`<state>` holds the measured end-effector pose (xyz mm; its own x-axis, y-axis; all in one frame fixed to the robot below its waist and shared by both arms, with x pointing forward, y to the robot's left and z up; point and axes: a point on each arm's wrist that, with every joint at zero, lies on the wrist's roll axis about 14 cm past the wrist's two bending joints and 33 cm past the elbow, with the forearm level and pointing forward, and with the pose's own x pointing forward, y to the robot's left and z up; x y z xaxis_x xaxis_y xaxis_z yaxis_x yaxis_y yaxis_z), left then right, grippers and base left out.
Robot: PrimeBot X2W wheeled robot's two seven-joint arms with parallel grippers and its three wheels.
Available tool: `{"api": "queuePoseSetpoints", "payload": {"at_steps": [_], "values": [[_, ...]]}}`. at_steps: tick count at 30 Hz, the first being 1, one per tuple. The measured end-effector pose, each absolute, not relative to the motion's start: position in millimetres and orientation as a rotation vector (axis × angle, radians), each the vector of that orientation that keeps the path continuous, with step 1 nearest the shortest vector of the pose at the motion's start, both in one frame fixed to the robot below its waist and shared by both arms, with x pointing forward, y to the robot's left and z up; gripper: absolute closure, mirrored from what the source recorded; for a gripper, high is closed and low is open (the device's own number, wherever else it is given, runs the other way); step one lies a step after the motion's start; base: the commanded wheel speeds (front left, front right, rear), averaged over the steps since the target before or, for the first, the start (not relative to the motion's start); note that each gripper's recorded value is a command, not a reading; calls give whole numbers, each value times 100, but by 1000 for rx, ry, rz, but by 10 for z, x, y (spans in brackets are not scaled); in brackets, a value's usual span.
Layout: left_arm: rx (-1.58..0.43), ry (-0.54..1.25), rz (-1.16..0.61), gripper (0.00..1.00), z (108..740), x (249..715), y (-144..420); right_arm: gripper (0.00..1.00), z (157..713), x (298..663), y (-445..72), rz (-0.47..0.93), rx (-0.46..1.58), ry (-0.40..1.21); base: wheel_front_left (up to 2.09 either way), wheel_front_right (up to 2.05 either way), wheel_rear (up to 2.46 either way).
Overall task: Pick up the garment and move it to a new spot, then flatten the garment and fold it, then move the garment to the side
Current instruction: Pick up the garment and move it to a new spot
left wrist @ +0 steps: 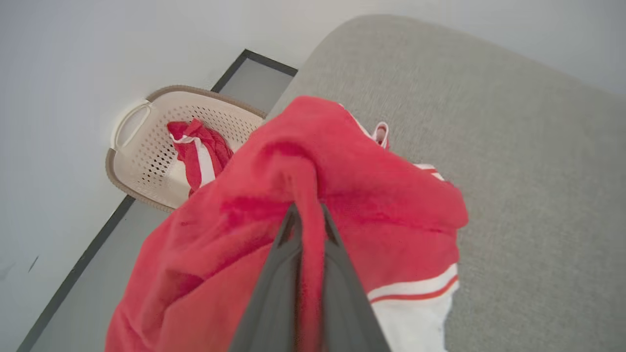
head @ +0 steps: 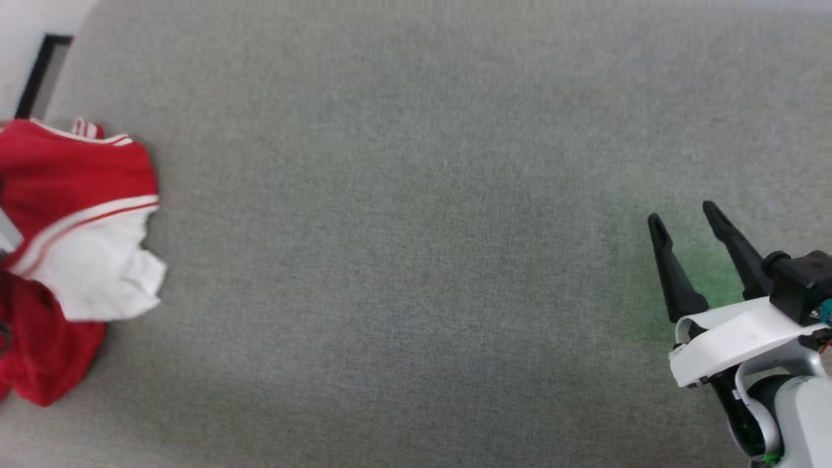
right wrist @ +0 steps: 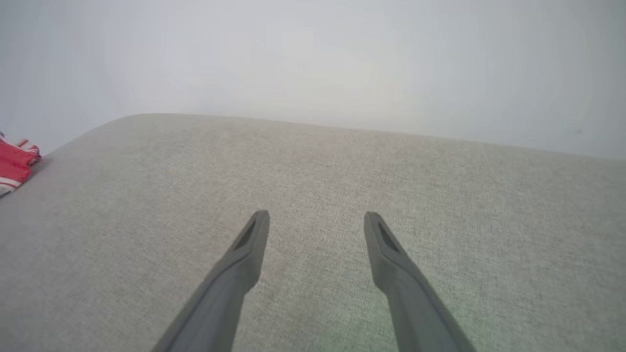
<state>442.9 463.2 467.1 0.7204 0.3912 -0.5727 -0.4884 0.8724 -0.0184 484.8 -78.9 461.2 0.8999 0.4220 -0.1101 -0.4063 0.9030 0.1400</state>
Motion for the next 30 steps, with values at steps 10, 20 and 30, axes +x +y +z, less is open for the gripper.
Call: {"api": "queuePoseSetpoints", "payload": {"at_steps": [10, 20, 30], "values": [[-34, 287, 447, 100, 5990, 4474, 4824, 0, 4964, 4644, -693, 437, 167, 50, 0, 0, 0], [80, 102, 316, 100, 7068, 4460, 4490, 0, 5342, 4452, -767, 407, 190, -58, 0, 0, 0], [146, -9, 31, 100, 7762, 4737, 3367, 0, 5543, 4333, -1368, 250, 176, -139, 0, 0, 0]]}}
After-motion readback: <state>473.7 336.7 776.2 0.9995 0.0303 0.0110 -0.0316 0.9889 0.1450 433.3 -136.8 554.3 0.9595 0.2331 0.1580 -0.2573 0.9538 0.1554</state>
